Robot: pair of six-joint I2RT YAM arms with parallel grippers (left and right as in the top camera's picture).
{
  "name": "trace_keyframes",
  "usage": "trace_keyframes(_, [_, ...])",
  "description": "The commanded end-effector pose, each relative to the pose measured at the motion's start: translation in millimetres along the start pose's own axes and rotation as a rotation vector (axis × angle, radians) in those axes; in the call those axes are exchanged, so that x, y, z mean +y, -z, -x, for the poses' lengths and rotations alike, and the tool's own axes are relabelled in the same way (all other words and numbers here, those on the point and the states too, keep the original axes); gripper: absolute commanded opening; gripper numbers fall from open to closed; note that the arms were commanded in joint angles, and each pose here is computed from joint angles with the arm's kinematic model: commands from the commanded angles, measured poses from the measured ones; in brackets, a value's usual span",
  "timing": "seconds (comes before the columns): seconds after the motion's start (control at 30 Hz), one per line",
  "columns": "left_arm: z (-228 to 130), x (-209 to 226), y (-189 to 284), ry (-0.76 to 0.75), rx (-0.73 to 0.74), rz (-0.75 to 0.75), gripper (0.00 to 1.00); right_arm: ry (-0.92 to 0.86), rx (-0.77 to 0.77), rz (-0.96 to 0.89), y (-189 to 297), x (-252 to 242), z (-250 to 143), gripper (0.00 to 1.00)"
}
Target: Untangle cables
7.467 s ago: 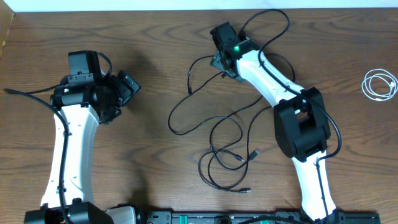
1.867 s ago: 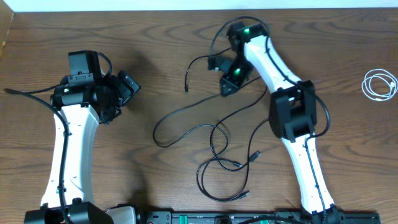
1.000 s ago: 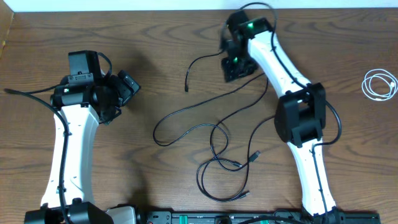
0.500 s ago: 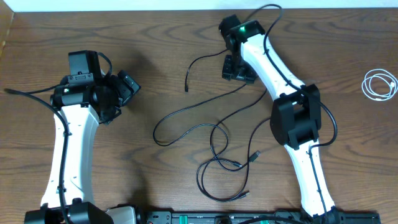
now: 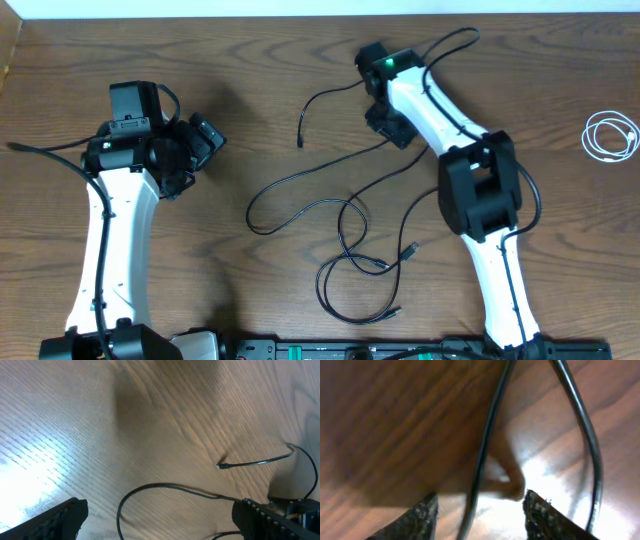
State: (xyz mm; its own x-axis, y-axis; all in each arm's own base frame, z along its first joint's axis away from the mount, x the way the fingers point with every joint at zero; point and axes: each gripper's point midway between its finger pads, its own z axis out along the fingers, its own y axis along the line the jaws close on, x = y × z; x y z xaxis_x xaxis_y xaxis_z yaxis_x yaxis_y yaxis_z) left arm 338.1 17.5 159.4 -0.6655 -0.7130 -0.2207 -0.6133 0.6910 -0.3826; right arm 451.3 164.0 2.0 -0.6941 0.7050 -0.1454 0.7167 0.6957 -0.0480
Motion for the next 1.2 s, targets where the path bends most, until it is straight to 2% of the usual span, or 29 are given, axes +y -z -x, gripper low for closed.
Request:
trace_keyframes(0.0, [1, 0, 0, 0.007, 0.001, 0.001, 0.98, -0.089, 0.099, -0.033, -30, -18, -1, 0.44])
trace_keyframes(0.2, [1, 0, 0, 0.007, 0.001, 0.001, 0.98, -0.112, 0.154, -0.046, -43, -28, -5, 0.34])
trace_keyframes(0.43, [1, 0, 0, 0.007, 0.001, 0.001, 0.98, -0.077, 0.142, -0.068, -46, -33, -7, 0.15])
trace_keyframes(0.47, [1, 0, 0, 0.007, 0.001, 0.001, 0.98, -0.071, 0.137, -0.07, -46, -33, -7, 0.12])
trace_keyframes(0.5, [1, 0, 0, 0.007, 0.001, 0.001, 0.98, -0.067, 0.135, -0.07, -46, -33, -8, 0.03])
trace_keyframes(0.53, [1, 0, 0, 0.007, 0.001, 0.001, 0.98, -0.06, 0.137, -0.069, -46, -32, -9, 0.01])
trace_keyframes(0.7, [1, 0, 0, 0.007, 0.001, 0.001, 0.98, 0.121, 0.165, -0.011, -34, -24, -12, 0.01])
trace_keyframes(0.83, [1, 0, 0, 0.007, 0.001, 0.001, 0.98, 0.276, 0.12, 0.068, -3, -16, -2, 0.01])
trace_keyframes(1.17, [1, 0, 0, 0.007, 0.001, 0.001, 0.98, 0.584, -0.054, 0.379, 132, 2, 15, 0.01])
